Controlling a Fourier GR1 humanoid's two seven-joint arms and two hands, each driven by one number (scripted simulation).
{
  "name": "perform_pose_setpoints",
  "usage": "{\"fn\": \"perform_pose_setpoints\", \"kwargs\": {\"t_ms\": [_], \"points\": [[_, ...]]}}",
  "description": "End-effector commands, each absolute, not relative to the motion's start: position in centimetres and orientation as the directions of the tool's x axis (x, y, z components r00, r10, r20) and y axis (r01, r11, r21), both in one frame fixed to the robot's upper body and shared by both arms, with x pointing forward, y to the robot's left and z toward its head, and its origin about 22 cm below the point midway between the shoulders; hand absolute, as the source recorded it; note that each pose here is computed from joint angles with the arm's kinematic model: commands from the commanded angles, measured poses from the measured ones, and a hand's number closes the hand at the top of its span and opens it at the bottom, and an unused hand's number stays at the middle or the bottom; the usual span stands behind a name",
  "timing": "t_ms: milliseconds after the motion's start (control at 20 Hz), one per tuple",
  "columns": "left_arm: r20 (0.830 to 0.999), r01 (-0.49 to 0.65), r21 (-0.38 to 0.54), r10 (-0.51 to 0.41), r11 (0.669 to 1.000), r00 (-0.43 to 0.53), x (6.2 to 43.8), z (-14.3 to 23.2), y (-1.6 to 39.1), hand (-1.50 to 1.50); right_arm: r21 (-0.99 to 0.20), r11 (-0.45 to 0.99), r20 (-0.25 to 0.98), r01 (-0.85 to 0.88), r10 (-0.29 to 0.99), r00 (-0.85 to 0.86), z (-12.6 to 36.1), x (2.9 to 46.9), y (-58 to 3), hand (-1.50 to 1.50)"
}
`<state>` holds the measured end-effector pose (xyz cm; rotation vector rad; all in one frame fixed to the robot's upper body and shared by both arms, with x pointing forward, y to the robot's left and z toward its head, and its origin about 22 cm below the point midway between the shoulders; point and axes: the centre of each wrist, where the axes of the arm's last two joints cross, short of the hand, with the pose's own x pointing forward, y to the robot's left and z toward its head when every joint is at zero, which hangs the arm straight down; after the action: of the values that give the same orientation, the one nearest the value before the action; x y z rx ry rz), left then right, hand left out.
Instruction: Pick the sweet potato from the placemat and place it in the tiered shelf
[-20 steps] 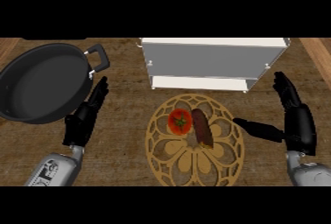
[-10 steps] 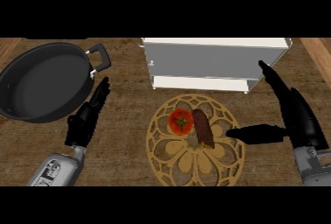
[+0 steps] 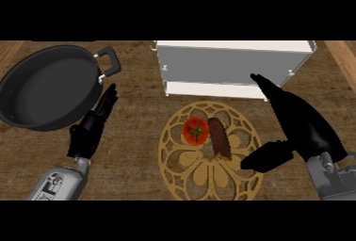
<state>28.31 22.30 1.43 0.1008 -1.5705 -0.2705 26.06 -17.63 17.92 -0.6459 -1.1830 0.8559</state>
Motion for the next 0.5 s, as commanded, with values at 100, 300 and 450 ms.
{"fn": "perform_pose_setpoints", "kwargs": {"t_ms": [100, 300, 450], "points": [[0.975, 0.089, 0.222, -0.221, 0.971, -0.016, 29.3, 2.6, 21.9, 0.0, -0.845, 0.451, 0.405, -0.287, 0.891, 0.204, 19.4, 25.7, -14.1, -1.5], [0.975, 0.091, 0.22, -0.22, 0.971, -0.013, 27.0, 0.4, 21.1, 0.0, -0.843, 0.462, 0.42, -0.276, 0.885, 0.199, 18.4, 24.9, -13.0, -1.5], [0.975, 0.094, 0.22, -0.219, 0.971, -0.026, 28.1, 1.7, 22.3, 0.0, -0.849, 0.455, 0.417, -0.268, 0.889, 0.191, 18.1, 25.0, -12.1, -1.5]]}}
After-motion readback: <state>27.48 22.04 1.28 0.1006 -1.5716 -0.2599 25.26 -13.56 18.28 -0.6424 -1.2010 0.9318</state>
